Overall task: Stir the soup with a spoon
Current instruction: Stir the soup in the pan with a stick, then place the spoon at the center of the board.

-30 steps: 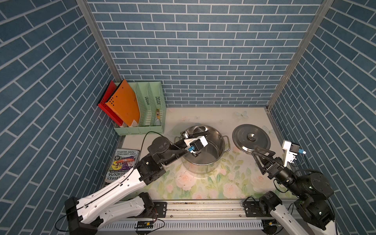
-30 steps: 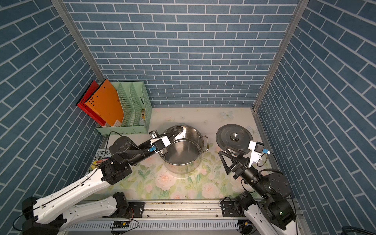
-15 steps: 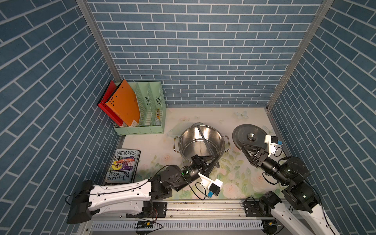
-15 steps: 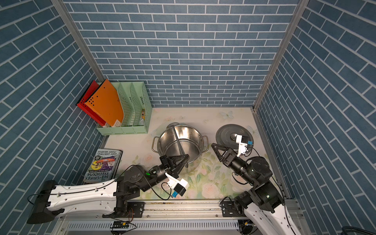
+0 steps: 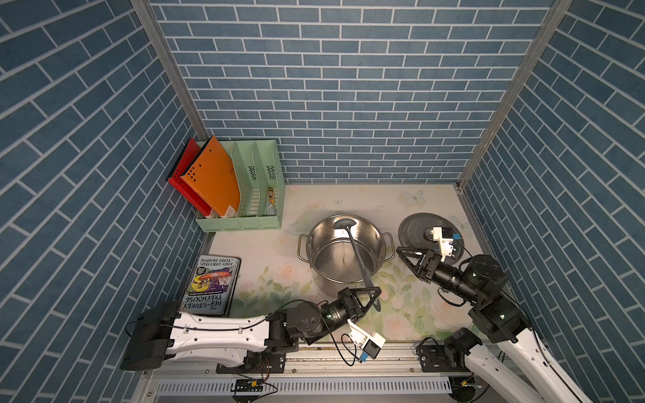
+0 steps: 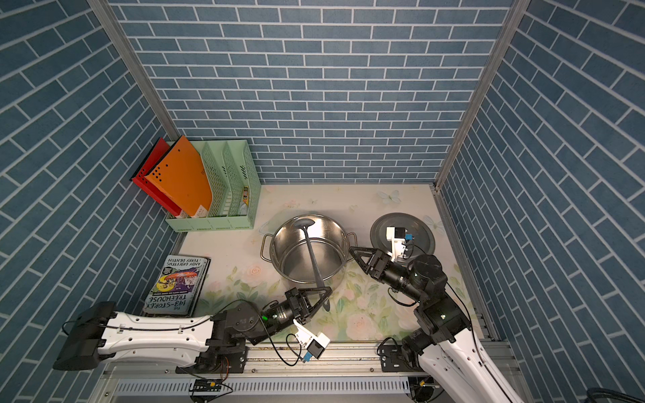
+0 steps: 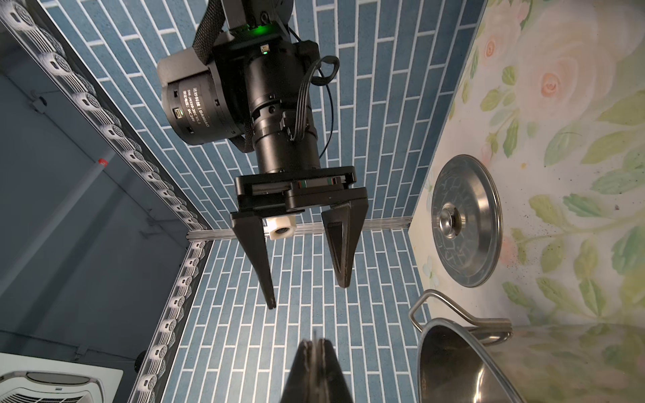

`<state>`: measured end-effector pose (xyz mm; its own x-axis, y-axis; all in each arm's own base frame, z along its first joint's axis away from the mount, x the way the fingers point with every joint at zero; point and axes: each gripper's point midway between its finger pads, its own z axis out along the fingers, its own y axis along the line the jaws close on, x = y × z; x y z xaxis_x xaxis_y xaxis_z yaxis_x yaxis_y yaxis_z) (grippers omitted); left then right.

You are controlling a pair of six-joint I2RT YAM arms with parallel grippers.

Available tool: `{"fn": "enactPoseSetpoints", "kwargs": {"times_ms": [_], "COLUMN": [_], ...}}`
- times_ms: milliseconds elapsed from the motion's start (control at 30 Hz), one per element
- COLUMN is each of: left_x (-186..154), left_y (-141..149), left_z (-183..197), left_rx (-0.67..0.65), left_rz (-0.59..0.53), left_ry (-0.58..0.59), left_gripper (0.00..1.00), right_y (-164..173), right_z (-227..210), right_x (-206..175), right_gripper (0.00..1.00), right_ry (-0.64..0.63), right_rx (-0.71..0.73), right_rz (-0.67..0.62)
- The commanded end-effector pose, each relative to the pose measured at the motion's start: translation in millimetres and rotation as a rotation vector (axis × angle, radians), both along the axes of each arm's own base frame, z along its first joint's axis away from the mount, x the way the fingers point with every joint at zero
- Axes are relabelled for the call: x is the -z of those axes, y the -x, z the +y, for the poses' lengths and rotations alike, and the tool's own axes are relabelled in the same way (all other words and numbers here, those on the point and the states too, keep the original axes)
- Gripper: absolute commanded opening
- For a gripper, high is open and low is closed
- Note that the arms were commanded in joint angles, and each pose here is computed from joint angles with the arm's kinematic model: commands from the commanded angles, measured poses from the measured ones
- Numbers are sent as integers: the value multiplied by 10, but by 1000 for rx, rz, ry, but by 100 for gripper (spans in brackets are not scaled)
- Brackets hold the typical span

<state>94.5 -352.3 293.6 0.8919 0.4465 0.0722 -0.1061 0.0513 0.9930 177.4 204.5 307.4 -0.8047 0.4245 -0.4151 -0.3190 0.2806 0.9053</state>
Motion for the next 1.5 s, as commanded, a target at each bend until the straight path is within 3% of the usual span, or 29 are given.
{"fn": "enactPoseSetpoints", "kwargs": {"times_ms": [0, 400, 667, 1000, 1100, 1267, 1467], "left_x": [-10, 35, 63, -7, 3, 38, 45], "left_y": [59, 233, 265, 294, 293, 286, 286], "left_z": [26, -20, -17, 6, 5, 2, 5], "left_rx": [11, 83, 91, 99, 99, 96, 96], "left_rz": [-32, -43, -44, -46, -45, -44, -44], "left_ry": [11, 2, -5, 22, 21, 14, 17], "left_gripper": [0, 0, 0, 0, 0, 0, 0], "right_y": [93, 423, 532, 574, 569, 543, 549], "right_z": [142, 715, 806, 872, 888, 869, 871], "right_x": [-161, -142, -230, -78, -48, -88, -37], "right_gripper": [73, 72, 68, 64, 55, 31, 28], "right_ry": [11, 15, -24, -17, -25, -30, -19], "right_rx": [-109, -433, -478, -502, -504, -478, -481], "right_rz": [-118, -235, -286, -249, -239, -252, -238]}}
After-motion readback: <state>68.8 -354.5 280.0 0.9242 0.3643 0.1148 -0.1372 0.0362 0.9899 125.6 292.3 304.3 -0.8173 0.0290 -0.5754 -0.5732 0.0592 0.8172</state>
